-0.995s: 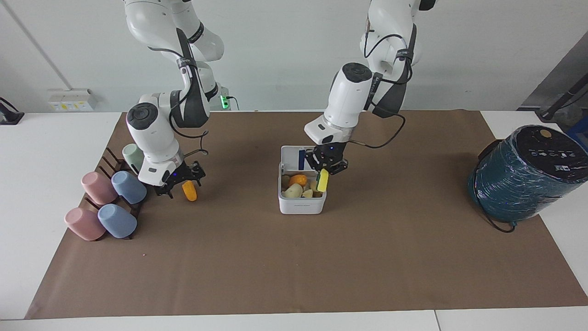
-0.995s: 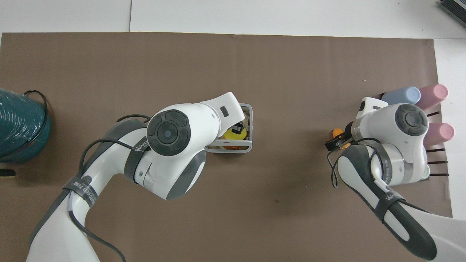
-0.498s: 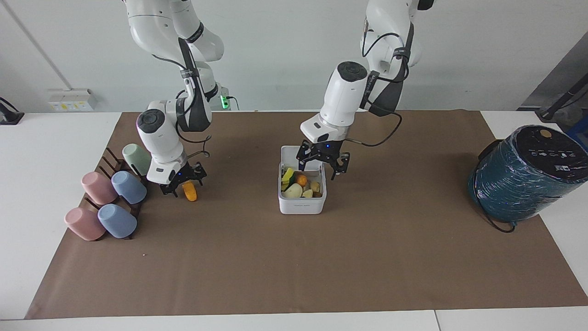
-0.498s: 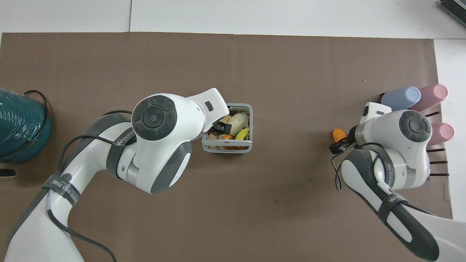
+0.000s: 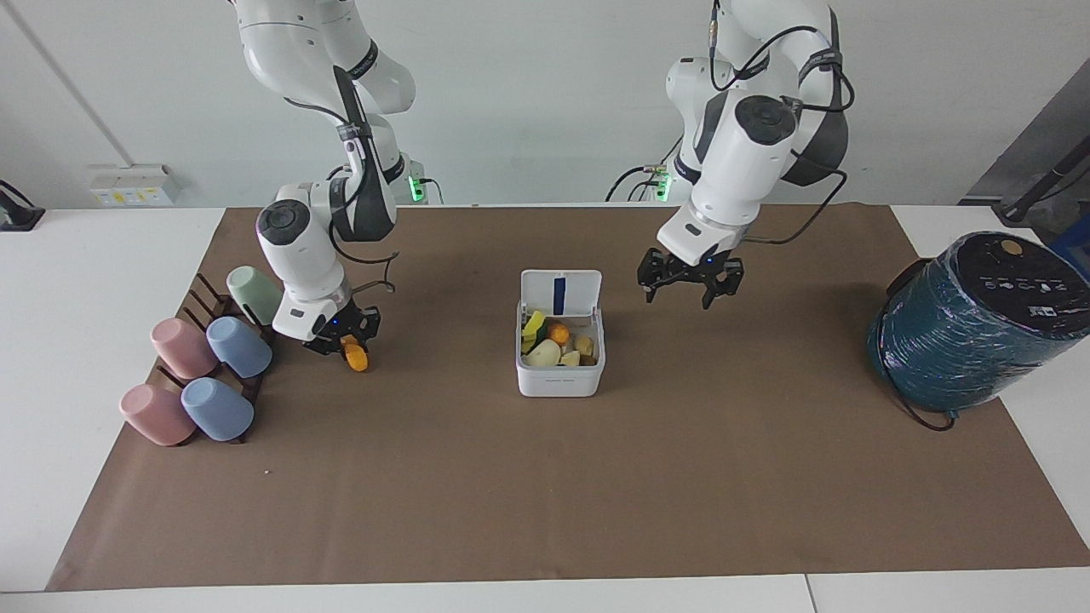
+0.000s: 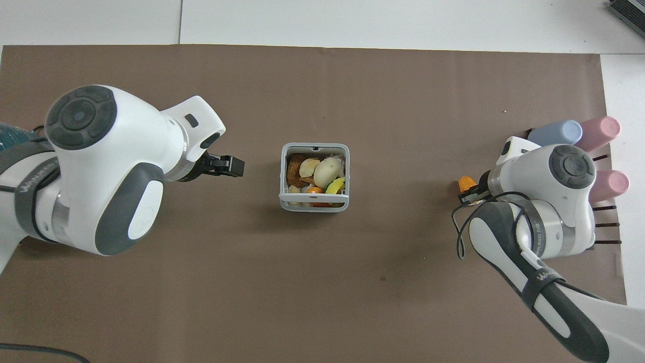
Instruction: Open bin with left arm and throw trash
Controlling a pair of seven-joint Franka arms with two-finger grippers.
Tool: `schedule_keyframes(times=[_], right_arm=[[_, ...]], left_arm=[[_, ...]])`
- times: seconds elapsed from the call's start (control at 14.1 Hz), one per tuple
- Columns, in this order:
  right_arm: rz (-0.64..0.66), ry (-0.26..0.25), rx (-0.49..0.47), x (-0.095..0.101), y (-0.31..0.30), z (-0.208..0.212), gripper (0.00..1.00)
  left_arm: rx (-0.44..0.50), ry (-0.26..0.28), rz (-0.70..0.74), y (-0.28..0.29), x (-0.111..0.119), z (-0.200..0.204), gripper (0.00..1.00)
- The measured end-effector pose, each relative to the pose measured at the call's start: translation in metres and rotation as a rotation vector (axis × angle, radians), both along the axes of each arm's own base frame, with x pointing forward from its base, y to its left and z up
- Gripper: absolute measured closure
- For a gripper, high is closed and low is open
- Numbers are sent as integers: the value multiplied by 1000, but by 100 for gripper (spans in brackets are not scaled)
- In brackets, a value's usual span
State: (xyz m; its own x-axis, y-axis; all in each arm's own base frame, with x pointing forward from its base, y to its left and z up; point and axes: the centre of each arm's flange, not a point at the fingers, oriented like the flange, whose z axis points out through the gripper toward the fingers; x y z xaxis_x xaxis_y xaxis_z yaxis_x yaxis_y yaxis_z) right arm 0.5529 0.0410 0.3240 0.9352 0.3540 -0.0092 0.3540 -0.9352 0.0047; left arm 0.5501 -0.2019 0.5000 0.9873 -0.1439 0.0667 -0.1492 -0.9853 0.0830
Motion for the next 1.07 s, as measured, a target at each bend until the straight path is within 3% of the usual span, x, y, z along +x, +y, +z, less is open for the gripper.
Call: schedule_keyframes(times=[0.28,0.5,0.78,1.07], right_arm=[[-155,-23,0,29,76,98,65],[-233,-58,85,42,137,154,65],[-399,-32,212,53,192,150,65],[-532,-9,301,64,246,139,65]], left_arm=[[-1,-35,31,89,3,45,0],[5,-38,33,128,-2,82,0],[44,-26,24,143,-7,136,0],[53,6,28,146,0,137,0]])
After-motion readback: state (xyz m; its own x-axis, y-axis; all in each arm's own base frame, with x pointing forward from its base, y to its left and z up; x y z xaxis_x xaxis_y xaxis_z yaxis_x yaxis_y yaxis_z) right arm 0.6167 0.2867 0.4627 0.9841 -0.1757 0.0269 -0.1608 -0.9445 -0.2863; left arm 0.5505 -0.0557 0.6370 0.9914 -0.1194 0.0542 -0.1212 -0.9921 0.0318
